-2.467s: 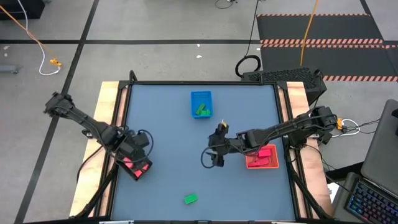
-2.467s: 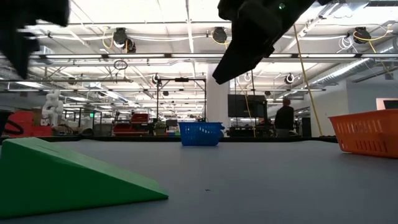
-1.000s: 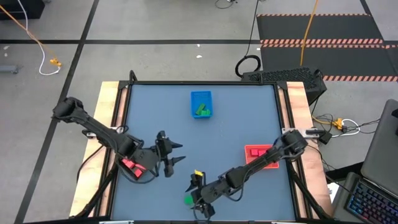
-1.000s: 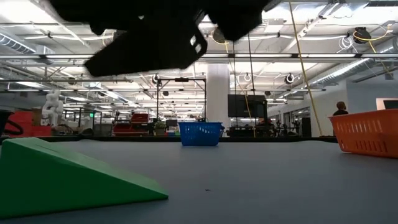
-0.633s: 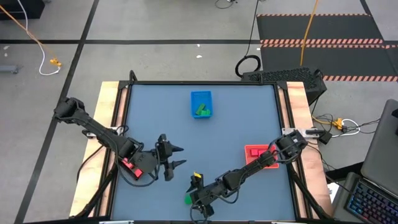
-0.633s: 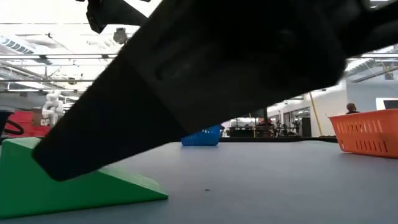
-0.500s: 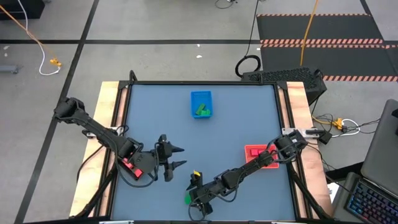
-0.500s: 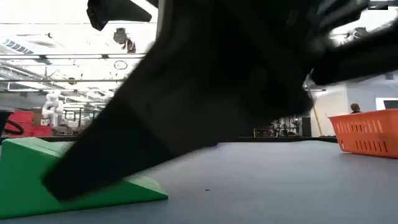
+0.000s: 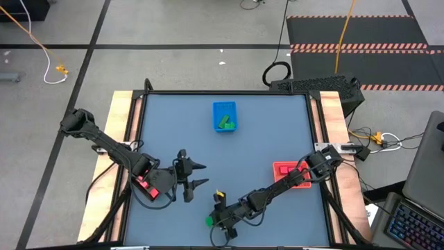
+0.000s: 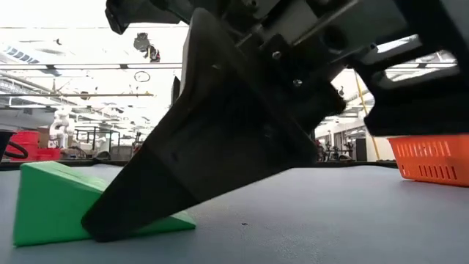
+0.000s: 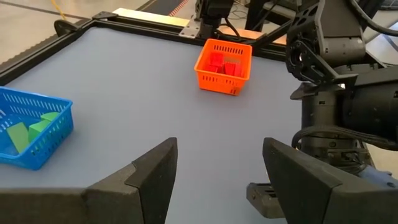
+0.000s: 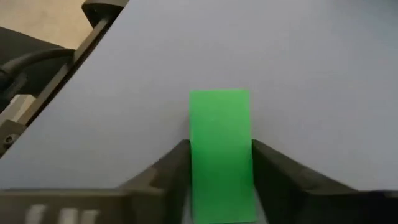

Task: Sort & place blocks by color
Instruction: Put the green block into the blue bin

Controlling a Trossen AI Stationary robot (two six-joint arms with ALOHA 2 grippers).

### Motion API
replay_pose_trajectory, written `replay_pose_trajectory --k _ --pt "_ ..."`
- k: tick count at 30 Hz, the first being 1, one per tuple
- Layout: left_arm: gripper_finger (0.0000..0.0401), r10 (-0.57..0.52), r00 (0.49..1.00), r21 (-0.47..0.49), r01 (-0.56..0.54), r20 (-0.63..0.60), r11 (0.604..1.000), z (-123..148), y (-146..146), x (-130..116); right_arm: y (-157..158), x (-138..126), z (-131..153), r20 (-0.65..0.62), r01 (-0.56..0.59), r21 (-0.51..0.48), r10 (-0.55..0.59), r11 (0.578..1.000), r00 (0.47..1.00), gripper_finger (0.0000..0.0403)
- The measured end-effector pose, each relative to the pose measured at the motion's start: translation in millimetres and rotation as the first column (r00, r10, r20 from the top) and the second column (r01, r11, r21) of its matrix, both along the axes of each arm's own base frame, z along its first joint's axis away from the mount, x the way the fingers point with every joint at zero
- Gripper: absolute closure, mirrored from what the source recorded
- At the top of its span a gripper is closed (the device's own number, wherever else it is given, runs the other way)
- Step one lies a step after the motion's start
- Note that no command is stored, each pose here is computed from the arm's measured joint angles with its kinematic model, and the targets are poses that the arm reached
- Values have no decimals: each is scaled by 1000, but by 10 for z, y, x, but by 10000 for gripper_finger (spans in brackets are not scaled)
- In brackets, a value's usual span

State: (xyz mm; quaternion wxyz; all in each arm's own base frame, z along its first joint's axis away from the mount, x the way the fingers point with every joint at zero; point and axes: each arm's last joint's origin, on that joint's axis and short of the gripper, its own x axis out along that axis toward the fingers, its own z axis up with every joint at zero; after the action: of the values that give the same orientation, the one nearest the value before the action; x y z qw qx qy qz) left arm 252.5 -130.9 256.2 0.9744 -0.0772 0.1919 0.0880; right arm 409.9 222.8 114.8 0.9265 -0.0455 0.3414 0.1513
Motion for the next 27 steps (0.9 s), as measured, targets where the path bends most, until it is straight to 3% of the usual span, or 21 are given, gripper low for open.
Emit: replay_pose_trajectory --k 2,18,27 --pt "162 0 1000 0 0 0 1000 0 0 0 -2 -4 -3 -7 -1 -3 1 1000 1000 286" --pt "162 2 1000 -5 -2 -5 1000 -5 -1 -5 -6 -14 14 -10 -15 -21 15 1000 1000 286" --pt "162 2 1000 -4 -2 -4 1000 -3 0 -6 -30 -56 223 -5 -20 -24 20 1000 1000 286"
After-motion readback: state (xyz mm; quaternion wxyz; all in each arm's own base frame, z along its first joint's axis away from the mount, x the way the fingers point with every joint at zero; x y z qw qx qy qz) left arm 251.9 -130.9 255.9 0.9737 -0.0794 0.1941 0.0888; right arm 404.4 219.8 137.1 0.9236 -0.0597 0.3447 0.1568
